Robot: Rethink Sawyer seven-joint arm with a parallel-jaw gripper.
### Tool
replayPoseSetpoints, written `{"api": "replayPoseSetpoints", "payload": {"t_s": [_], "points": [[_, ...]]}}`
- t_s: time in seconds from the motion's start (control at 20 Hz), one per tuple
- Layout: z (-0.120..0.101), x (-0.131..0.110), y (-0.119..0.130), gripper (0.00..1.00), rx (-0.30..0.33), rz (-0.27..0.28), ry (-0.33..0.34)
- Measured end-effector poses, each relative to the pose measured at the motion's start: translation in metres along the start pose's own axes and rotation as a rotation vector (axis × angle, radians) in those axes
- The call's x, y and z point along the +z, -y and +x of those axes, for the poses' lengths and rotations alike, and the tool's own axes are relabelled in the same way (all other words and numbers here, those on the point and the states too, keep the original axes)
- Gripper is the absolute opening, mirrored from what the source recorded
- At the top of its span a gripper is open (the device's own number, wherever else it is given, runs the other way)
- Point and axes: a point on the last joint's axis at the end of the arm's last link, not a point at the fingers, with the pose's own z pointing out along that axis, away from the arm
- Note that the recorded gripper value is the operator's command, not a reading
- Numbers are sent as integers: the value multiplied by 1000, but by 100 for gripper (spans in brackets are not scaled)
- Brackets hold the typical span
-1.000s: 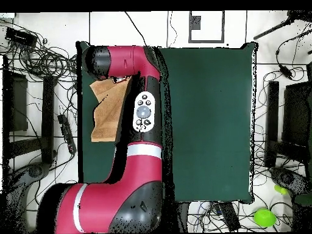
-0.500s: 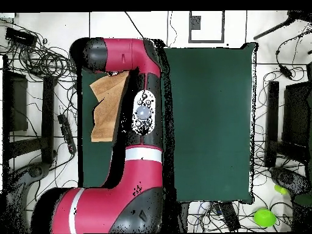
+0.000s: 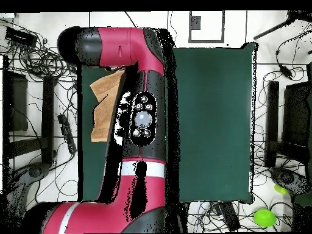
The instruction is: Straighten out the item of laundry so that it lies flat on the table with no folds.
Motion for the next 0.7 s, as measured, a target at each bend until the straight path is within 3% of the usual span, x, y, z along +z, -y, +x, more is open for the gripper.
{"api": "replayPoseSetpoints", "payload": {"t_s": [0.35,0.7], "points": [[-14,4,30,100,-31,92,58],[-37,33,77,100,-99,210,117]]}}
